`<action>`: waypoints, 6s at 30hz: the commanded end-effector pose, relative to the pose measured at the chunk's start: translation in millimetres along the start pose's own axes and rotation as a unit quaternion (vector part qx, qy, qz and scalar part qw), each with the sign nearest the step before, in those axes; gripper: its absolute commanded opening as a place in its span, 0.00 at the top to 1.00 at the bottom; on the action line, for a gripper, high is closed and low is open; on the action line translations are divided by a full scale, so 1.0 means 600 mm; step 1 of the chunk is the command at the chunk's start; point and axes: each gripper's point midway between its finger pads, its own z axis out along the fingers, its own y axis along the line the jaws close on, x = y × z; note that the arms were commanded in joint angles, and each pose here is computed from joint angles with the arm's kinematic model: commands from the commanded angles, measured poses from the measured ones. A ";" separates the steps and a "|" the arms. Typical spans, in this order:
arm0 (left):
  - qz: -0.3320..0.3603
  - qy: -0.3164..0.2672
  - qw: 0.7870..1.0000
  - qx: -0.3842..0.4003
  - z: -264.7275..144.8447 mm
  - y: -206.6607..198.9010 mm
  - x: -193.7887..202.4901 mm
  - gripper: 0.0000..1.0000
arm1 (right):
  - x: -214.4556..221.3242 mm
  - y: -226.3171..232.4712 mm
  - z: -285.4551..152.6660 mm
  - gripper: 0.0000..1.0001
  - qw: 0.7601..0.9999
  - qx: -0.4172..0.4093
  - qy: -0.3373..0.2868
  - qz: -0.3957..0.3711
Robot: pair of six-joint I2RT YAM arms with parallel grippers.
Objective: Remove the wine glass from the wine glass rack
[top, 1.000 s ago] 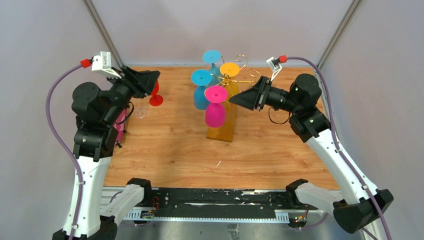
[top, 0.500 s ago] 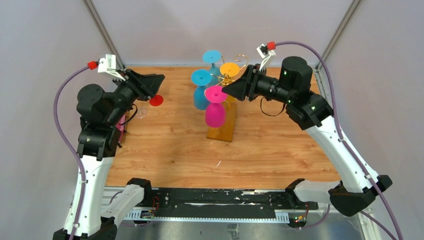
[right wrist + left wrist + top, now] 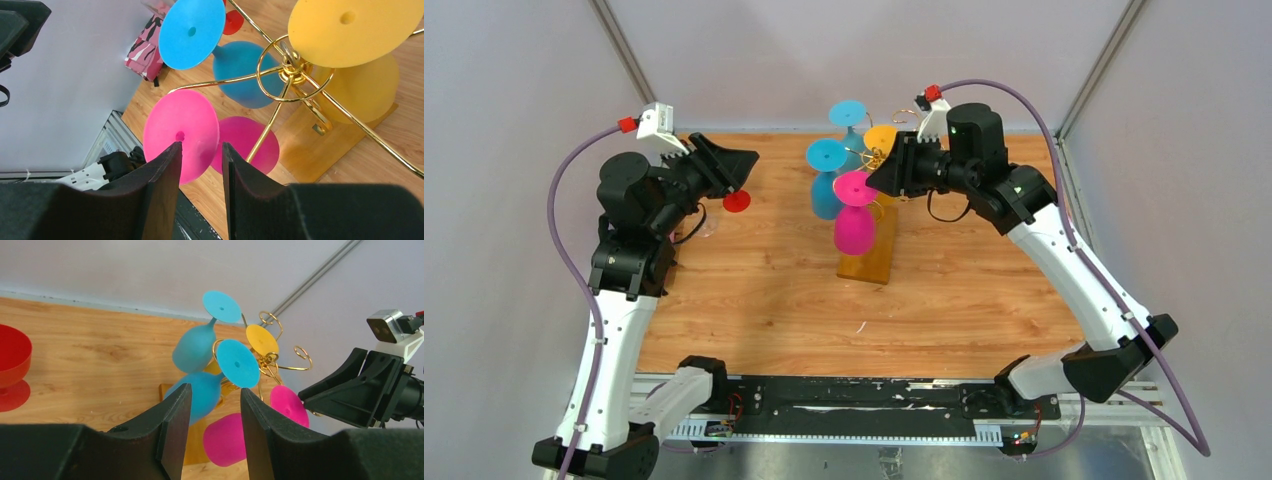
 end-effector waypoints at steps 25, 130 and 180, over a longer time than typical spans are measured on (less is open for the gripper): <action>-0.005 0.004 1.000 0.009 0.002 -0.005 0.006 0.54 | 0.012 -0.001 0.013 0.83 0.995 -0.060 0.012 0.080; -0.017 0.034 0.999 0.019 0.016 0.007 0.043 0.59 | -0.055 0.001 -0.005 1.00 0.959 -0.068 -0.075 0.265; -0.007 0.055 0.979 0.194 0.015 -0.115 0.052 0.48 | -0.102 0.223 -0.333 1.00 0.940 -0.246 -0.195 0.132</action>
